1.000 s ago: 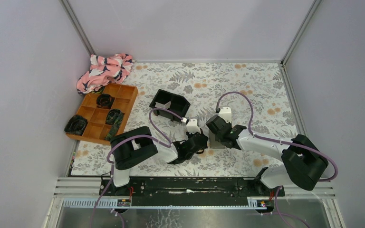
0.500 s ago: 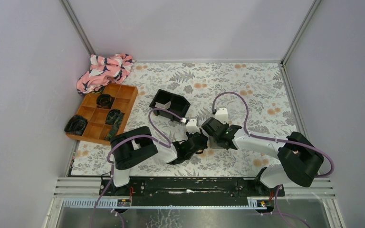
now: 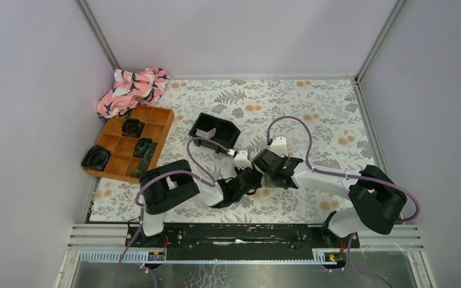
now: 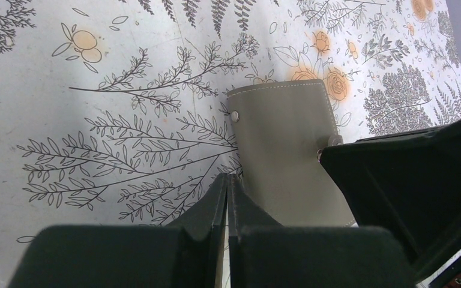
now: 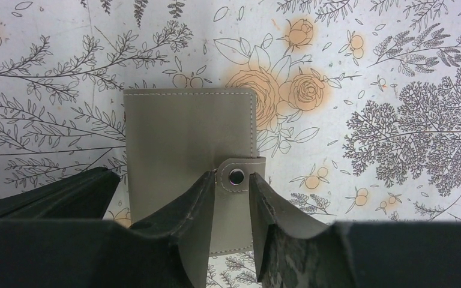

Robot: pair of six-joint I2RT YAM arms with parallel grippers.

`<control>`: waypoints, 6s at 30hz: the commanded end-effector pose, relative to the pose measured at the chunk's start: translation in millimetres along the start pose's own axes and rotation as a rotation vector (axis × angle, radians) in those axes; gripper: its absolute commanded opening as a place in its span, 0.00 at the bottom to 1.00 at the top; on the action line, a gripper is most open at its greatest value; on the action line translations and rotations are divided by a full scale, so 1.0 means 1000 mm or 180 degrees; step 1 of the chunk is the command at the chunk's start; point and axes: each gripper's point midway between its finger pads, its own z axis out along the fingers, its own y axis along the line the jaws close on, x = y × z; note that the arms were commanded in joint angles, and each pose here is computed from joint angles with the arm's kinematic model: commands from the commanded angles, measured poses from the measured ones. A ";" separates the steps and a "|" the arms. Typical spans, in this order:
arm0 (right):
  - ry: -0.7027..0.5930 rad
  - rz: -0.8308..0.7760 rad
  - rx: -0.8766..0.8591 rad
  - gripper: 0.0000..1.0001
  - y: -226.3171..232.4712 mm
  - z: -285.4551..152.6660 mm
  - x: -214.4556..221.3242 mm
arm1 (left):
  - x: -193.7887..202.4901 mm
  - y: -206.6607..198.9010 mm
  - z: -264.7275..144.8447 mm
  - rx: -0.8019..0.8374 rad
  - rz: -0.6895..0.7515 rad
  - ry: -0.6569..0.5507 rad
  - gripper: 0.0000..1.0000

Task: Put the credit cards into the card holder
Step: Close the card holder at the center of the board.

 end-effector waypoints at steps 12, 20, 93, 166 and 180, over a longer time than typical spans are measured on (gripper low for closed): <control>-0.0180 0.0064 0.0083 0.22 -0.002 -0.005 -0.013 | 0.008 0.015 -0.001 -0.0073 0.0038 0.0046 0.04; -0.0179 0.0036 0.0069 0.17 0.001 -0.003 -0.012 | 0.009 0.016 -0.001 -0.0081 0.0030 0.0055 0.04; -0.0297 -0.0011 -0.0409 0.27 0.023 -0.015 -0.015 | 0.018 0.019 0.003 -0.0075 0.0022 0.0123 0.05; -0.0148 -0.0192 0.0372 0.07 0.003 -0.003 -0.014 | 0.016 0.022 -0.002 -0.0036 -0.0015 0.0118 0.05; -0.0170 -0.0218 0.0424 0.29 -0.001 -0.004 -0.016 | 0.019 0.024 0.000 -0.0040 -0.0012 0.0138 0.05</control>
